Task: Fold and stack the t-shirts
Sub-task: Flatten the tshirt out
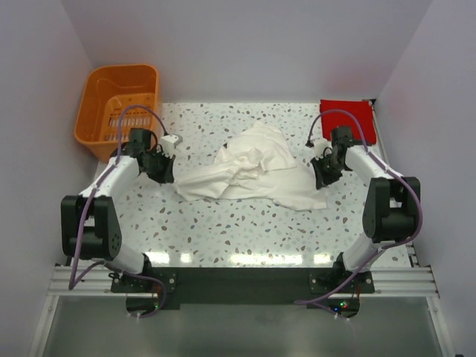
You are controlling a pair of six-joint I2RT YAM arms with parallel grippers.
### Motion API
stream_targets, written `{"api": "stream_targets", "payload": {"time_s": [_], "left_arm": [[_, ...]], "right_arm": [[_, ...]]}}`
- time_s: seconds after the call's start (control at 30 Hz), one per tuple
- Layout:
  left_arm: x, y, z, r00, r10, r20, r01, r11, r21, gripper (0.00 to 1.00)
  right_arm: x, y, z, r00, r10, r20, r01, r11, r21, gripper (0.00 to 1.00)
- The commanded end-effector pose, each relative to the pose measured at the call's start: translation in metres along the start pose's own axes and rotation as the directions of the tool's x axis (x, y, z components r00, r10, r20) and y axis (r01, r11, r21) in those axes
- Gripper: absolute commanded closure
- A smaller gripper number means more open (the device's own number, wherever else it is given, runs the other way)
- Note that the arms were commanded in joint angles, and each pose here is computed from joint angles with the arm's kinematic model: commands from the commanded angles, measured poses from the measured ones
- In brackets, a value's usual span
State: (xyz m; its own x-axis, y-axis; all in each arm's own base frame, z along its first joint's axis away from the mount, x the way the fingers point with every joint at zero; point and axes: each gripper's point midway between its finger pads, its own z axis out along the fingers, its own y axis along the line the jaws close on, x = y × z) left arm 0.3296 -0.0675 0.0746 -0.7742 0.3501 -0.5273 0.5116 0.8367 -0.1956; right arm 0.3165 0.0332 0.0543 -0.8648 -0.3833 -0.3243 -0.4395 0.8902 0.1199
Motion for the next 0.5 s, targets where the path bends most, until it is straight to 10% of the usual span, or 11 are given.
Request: {"api": "stream_targets", "payload": {"time_s": [0.0,0.3,0.47], "left_arm": [[0.007,0.016,-0.023,0.999,0.015,0.040,-0.008,0.986,-0.164,1.00],[-0.009,0.007,-0.033,0.997,0.032,0.067,-0.026,0.996,-0.086,0.31],[-0.001,-0.005,-0.027,0.999,0.001,0.044,-0.001,1.000,-0.010,0.20]], "right_arm": [[0.000,-0.002,-0.008,1.000,-0.026,-0.001,0.026,0.999,0.020,1.00],[-0.008,0.006,-0.013,0.999,-0.040,0.018,0.041,0.999,-0.032,1.00],[-0.005,0.010,-0.016,0.999,-0.042,0.012,0.043,0.998,-0.053,1.00]]}}
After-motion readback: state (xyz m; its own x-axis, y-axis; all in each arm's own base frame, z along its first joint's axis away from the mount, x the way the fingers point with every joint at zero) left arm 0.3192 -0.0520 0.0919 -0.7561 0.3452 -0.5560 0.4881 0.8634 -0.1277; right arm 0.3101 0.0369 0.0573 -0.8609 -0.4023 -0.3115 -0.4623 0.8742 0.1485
